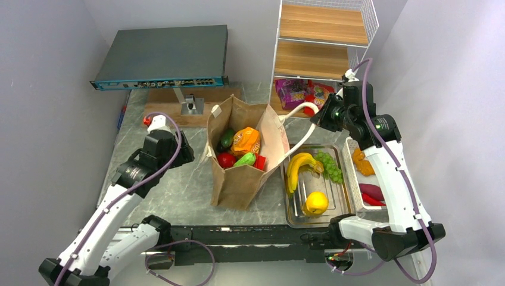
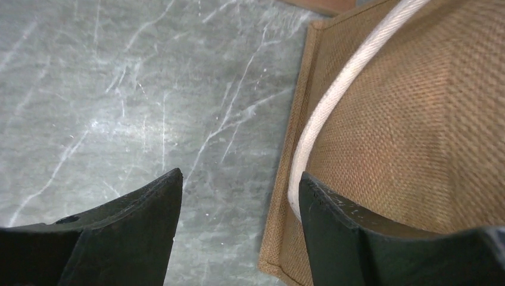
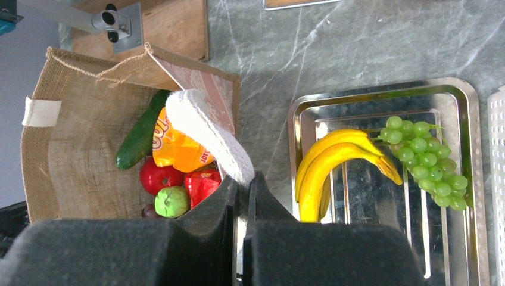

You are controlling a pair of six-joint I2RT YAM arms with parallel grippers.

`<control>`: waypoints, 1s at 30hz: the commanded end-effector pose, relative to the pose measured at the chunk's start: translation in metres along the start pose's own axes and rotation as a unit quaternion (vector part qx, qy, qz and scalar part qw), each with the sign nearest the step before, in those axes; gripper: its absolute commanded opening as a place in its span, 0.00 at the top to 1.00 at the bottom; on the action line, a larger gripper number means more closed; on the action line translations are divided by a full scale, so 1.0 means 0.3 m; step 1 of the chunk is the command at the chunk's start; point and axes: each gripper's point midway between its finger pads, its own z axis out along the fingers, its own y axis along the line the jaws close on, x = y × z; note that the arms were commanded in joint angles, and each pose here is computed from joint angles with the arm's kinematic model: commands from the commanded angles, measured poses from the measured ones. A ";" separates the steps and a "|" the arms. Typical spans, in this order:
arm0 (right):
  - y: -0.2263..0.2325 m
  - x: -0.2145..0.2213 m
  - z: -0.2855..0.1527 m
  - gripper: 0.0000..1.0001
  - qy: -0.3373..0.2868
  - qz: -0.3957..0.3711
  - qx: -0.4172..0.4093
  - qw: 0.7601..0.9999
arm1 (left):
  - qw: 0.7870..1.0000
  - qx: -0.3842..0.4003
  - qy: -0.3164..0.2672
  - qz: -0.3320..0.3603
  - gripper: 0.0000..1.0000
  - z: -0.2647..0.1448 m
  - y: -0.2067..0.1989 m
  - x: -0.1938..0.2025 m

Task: Place the food into the grocery bag and tie it
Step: Tie the grocery bag at the center of the board.

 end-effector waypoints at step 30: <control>0.075 -0.013 -0.023 1.00 -0.018 -0.003 -0.080 0.997 | 0.969 0.194 0.130 -0.085 0.40 0.243 -0.162 0.231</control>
